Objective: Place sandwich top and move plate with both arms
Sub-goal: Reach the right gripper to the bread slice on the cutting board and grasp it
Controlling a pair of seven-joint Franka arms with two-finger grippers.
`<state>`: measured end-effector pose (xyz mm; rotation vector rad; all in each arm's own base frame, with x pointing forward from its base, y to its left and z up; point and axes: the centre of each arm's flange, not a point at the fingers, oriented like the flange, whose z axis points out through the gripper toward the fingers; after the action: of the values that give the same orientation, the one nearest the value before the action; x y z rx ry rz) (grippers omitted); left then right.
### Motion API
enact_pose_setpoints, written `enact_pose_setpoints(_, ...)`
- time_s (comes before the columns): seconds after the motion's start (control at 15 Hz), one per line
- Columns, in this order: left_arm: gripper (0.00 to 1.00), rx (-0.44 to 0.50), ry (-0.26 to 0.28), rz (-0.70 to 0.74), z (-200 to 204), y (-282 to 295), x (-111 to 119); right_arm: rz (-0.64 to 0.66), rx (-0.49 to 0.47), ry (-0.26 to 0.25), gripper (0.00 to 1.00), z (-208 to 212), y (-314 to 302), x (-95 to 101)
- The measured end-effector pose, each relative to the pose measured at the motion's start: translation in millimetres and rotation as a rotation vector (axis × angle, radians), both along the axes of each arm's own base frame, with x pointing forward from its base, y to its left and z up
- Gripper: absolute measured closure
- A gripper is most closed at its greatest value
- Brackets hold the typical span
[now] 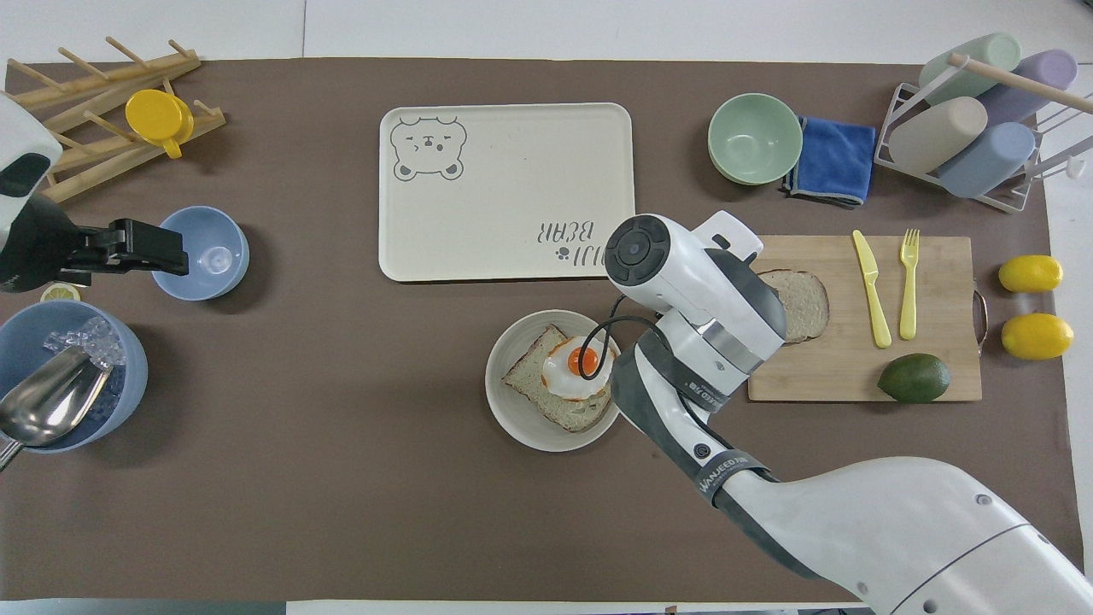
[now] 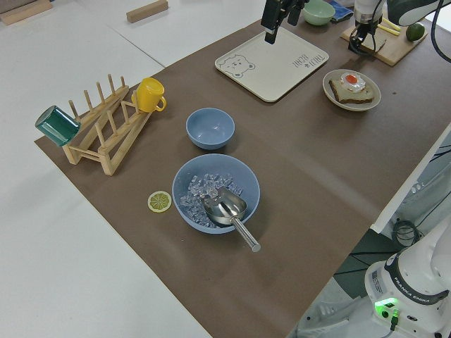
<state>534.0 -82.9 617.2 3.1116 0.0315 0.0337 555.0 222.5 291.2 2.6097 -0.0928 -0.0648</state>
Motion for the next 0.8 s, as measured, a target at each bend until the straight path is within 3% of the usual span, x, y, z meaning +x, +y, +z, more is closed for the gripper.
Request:
enact_pose_setpoints(0.67, 0.0, 0.0, 0.0, 0.0, 0.0, 0.0, 0.0, 0.054, -0.086, 0.012, 0.03, -15.0, -22.3, -15.1)
enact_pose_setpoints(0.8, 0.0, 0.0, 0.0, 0.0, 0.0, 0.0, 0.0, 0.055, -0.088, 0.016, 0.25, -16.6, -23.2, -17.0)
